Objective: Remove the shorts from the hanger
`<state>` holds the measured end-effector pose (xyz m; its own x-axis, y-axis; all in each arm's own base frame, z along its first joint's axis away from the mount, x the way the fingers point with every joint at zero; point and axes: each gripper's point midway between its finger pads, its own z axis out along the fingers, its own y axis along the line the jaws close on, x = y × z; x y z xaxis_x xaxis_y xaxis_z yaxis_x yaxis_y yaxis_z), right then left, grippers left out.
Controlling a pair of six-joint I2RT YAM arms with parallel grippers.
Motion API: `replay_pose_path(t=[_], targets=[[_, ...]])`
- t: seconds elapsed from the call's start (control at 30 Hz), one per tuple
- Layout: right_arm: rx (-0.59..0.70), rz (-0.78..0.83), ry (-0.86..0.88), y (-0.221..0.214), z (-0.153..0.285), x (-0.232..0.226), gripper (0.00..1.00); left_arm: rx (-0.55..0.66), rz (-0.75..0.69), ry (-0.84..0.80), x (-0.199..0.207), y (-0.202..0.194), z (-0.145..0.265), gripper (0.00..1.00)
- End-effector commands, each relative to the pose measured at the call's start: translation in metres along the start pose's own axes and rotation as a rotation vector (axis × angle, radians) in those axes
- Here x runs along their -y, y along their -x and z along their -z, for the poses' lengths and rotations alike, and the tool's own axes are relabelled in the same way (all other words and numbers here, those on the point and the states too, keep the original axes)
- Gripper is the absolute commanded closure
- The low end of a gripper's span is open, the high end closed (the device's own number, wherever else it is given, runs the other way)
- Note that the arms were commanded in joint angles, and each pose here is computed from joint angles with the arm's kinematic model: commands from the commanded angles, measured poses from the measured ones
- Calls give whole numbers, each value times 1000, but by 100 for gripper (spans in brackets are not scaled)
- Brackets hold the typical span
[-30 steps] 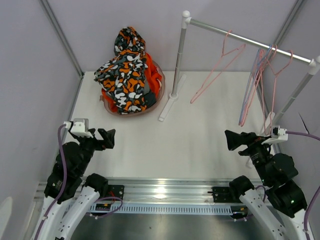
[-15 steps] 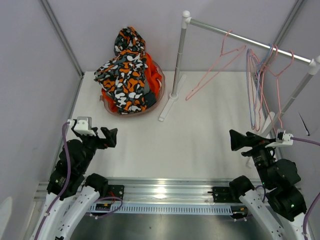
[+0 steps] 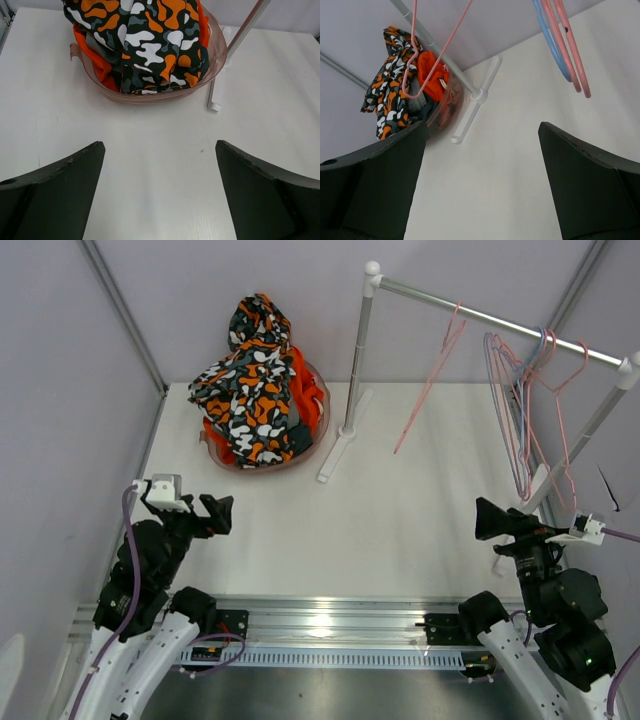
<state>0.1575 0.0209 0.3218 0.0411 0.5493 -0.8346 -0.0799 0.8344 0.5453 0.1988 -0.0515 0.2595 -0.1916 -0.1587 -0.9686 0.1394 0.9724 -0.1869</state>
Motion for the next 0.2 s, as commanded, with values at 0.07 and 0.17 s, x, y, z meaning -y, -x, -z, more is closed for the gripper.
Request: replay_pose_path(t=[0.07, 0.17], targets=[[50, -54, -21, 13, 0, 0, 0, 37, -2, 14, -3, 7, 1, 1], [39, -24, 4, 11, -2, -4, 1, 75, 7, 7, 0, 25, 7, 1]])
